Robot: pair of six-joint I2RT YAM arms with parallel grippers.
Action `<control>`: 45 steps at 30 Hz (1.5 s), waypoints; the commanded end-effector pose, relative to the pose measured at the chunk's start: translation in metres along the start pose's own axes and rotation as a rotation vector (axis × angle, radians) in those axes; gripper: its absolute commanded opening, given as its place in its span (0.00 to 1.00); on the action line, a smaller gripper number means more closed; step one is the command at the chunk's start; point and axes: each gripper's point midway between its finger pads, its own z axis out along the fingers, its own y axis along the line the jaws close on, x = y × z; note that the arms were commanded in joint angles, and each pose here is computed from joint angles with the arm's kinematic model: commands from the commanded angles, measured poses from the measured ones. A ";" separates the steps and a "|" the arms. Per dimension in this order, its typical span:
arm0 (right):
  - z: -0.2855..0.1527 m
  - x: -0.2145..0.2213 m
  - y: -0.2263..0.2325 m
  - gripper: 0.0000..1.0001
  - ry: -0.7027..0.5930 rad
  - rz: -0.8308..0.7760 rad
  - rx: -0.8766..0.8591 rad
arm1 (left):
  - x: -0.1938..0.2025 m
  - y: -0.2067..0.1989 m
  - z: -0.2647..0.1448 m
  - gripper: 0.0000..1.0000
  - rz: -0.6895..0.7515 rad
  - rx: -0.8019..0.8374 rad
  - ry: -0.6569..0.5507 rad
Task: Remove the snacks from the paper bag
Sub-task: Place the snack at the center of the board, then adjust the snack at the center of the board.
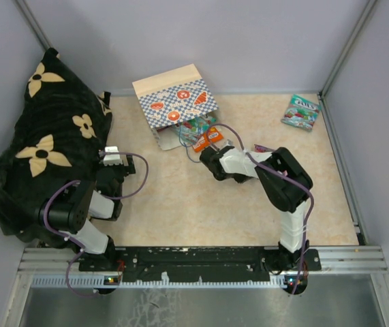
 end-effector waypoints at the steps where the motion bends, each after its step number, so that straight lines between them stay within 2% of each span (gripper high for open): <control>1: -0.020 -0.035 0.010 0.05 -0.104 0.101 -0.163 | -0.007 -0.001 0.004 1.00 -0.020 0.003 -0.026; 2: -0.025 -0.038 0.013 0.08 -0.118 0.120 -0.211 | -0.008 -0.001 0.004 1.00 -0.019 0.003 -0.028; 3: -0.030 -0.041 0.013 0.19 -0.137 0.141 -0.247 | -0.007 -0.001 0.004 1.00 -0.018 0.003 -0.026; 5: -0.042 -0.049 0.009 0.72 -0.190 0.189 -0.306 | -0.007 -0.001 0.004 1.00 -0.019 0.003 -0.028; 6: -0.046 -0.053 0.005 0.92 -0.216 0.219 -0.327 | -0.007 -0.001 0.004 1.00 -0.019 0.003 -0.027; 7: -0.051 -0.058 0.001 0.98 -0.241 0.255 -0.367 | -0.007 -0.001 0.004 1.00 -0.020 0.003 -0.027; 13: -0.060 -0.086 -0.039 0.99 -0.358 0.611 -0.628 | -0.007 -0.001 0.004 1.00 -0.019 0.003 -0.028; 16: -0.045 -0.087 -0.054 0.90 -0.357 0.813 -0.681 | -0.007 -0.001 0.004 1.00 -0.019 0.004 -0.027; 20: -0.013 -0.078 -0.054 0.76 -0.280 0.987 -0.709 | -0.007 -0.001 0.004 1.00 -0.019 0.004 -0.027; 23: 0.009 -0.066 -0.039 0.78 -0.182 1.051 -0.717 | -0.008 -0.001 0.004 1.00 -0.019 0.003 -0.028; 29: 0.054 -0.039 -0.022 0.77 -0.036 1.109 -0.536 | -0.007 -0.001 0.004 1.00 -0.019 0.003 -0.028; 33: 0.069 -0.039 -0.008 0.77 0.005 1.073 -0.513 | -0.007 -0.001 0.004 1.00 -0.020 0.003 -0.028; 36: 0.072 -0.053 0.000 0.77 -0.023 1.004 -0.567 | -0.007 -0.001 0.004 1.00 -0.019 0.003 -0.028; 41: 0.050 -0.098 0.026 0.87 -0.167 0.631 -0.865 | -0.007 -0.001 0.004 1.00 -0.020 0.003 -0.027; 45: 0.037 -0.105 0.019 0.88 -0.240 0.376 -0.879 | -0.008 -0.001 0.004 1.00 -0.019 0.003 -0.029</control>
